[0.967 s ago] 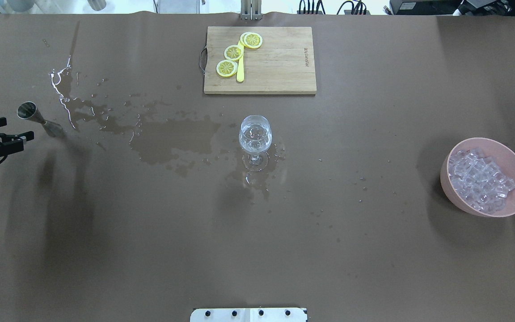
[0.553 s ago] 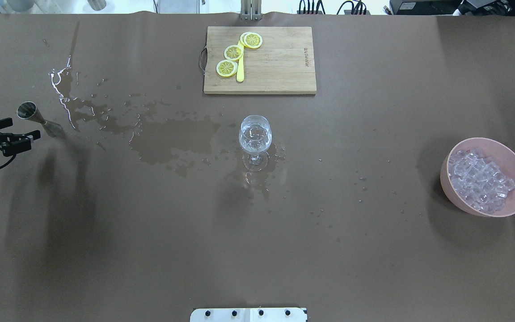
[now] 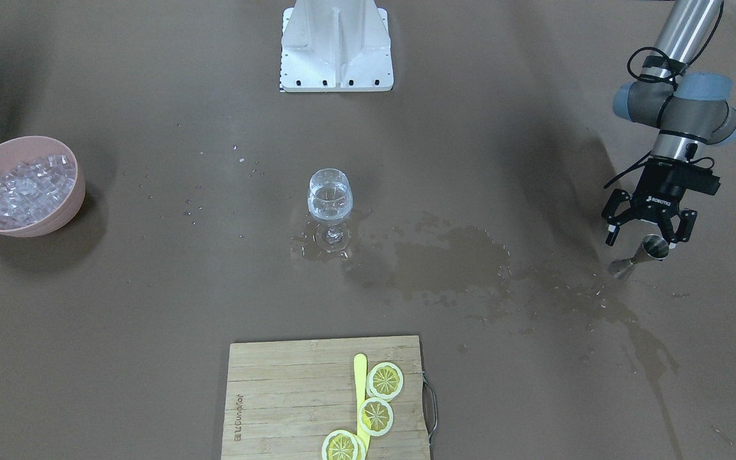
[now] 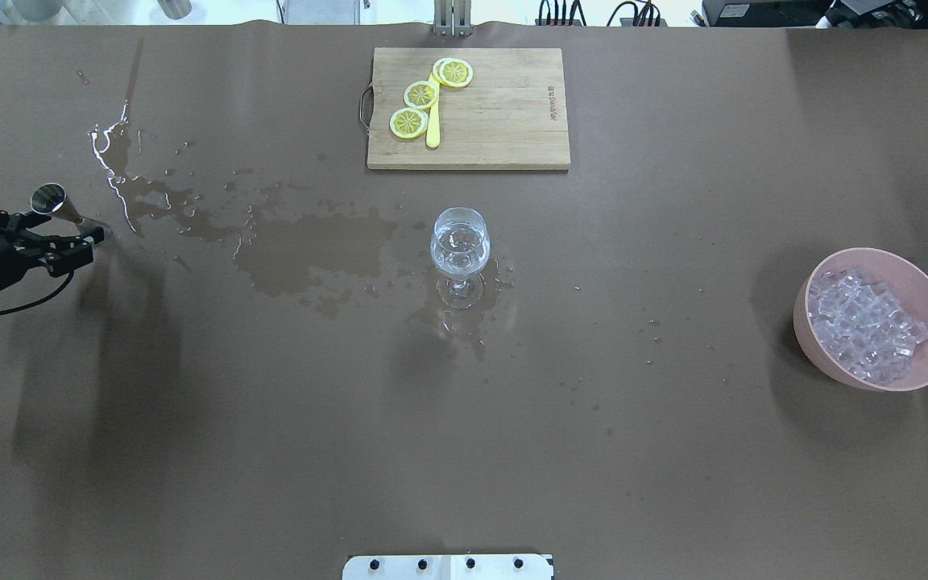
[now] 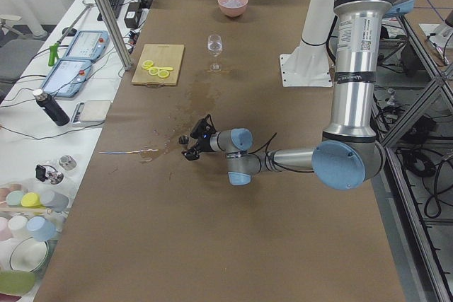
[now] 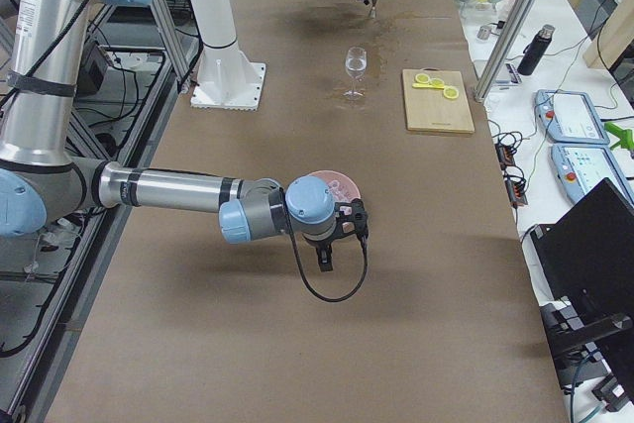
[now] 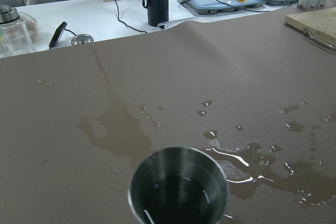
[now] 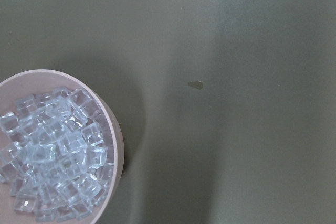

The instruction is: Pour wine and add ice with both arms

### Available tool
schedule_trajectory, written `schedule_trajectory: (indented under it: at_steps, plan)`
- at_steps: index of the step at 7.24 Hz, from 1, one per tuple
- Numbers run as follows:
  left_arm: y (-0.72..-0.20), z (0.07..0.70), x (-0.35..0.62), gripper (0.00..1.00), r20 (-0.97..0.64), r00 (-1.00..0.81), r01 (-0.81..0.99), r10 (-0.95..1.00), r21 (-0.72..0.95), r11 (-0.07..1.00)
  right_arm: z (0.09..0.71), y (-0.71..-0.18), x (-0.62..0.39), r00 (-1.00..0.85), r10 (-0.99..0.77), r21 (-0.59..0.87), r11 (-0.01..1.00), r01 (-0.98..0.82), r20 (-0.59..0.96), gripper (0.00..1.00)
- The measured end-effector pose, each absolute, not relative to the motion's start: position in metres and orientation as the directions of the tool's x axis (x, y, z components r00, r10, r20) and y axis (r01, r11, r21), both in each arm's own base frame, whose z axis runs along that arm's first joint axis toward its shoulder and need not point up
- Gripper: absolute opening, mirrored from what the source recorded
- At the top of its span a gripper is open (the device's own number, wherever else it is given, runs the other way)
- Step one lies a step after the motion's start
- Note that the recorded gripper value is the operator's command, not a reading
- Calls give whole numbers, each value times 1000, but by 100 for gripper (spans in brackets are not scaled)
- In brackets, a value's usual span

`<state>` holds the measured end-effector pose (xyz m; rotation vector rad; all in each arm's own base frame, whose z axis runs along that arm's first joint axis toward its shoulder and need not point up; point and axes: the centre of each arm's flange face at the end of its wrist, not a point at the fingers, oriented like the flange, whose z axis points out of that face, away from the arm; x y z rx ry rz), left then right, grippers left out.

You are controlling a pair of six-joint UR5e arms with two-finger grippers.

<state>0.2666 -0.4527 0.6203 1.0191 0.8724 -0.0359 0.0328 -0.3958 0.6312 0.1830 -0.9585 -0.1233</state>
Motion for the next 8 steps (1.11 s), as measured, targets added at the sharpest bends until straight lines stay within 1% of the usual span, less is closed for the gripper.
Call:
schedule_trajectory:
  at_steps: [4, 7, 8]
  plan:
    - [-459, 619, 277, 97, -646, 677, 405, 353, 727, 555, 634, -396, 32, 568, -184, 206, 978, 26, 802, 100]
    - [-463, 623, 280, 97, -694, 658, 443, 292, 671, 594, 633, -396, 32, 566, -187, 208, 978, 28, 803, 100]
    - [-464, 624, 279, 91, -699, 657, 449, 283, 664, 598, 633, -396, 31, 566, -188, 208, 978, 29, 803, 100]
